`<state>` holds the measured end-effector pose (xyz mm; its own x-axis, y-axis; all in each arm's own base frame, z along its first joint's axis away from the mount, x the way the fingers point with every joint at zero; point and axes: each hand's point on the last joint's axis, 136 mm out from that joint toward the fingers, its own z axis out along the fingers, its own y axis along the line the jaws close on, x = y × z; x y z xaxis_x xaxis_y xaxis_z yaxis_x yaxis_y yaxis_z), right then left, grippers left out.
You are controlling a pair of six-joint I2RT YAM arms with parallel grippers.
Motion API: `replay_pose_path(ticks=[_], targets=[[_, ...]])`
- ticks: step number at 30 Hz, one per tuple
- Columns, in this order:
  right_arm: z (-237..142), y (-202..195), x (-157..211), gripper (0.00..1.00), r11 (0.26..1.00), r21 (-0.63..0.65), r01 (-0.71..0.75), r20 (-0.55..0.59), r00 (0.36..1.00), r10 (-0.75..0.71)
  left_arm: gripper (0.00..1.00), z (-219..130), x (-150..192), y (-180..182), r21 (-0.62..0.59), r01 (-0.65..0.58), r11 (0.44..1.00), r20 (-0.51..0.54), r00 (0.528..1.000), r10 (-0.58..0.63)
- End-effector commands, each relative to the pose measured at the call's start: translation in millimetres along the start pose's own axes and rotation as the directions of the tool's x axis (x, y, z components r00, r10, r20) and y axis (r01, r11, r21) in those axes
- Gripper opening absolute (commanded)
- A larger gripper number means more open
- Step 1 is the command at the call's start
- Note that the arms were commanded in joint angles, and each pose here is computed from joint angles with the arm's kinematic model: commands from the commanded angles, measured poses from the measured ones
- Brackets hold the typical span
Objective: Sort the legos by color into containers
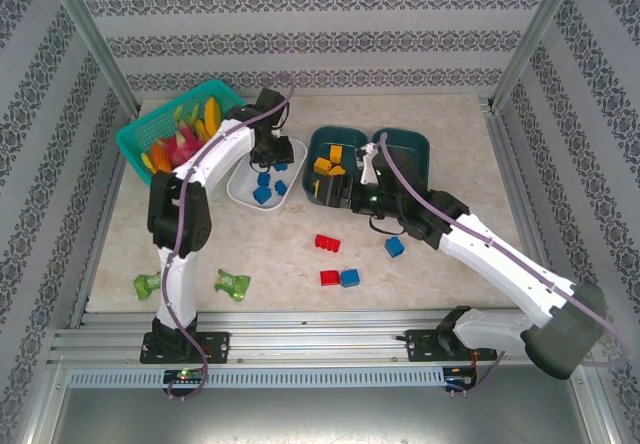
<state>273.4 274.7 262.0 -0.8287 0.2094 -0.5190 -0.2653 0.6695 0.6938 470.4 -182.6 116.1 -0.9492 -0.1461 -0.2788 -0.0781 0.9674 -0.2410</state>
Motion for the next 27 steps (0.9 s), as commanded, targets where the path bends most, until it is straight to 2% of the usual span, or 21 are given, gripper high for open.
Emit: replay_pose_path(ticks=[1, 9, 15, 22, 25, 27], targets=[[-1, 28, -27, 0.83, 0.998, -0.062, 0.014, 0.079, 0.997, -0.009, 0.32, 7, -14, -4, 0.046, -0.031, 0.998, -0.023, 0.999, 0.032], [3, 14, -20, 0.83, 1.0, -0.024, -0.013, 0.066, 0.998, 0.015, 0.37, 49, -10, 9, 0.052, 0.02, 0.998, -0.107, 0.994, -0.015], [5, 3, -21, 0.83, 1.0, 0.018, -0.023, 0.057, 0.998, 0.022, 0.54, 47, -8, 5, 0.071, 0.027, 0.997, -0.115, 0.993, -0.019], [2, -9, -23, 0.83, 0.997, 0.081, 0.005, 0.037, 0.999, -0.008, 0.62, 15, -19, -1, 0.083, 0.028, 0.996, -0.056, 0.998, -0.023], [-1, -19, -19, 0.81, 0.985, 0.156, 0.076, -0.015, 0.997, -0.074, 0.66, -17, -27, -7, 0.096, 0.031, 0.995, 0.006, 0.999, -0.032], [-1, -29, -10, 0.8, 0.966, 0.207, 0.155, -0.088, 0.986, -0.14, 0.69, -46, -28, -13, 0.119, 0.04, 0.992, 0.06, 0.997, -0.047]])
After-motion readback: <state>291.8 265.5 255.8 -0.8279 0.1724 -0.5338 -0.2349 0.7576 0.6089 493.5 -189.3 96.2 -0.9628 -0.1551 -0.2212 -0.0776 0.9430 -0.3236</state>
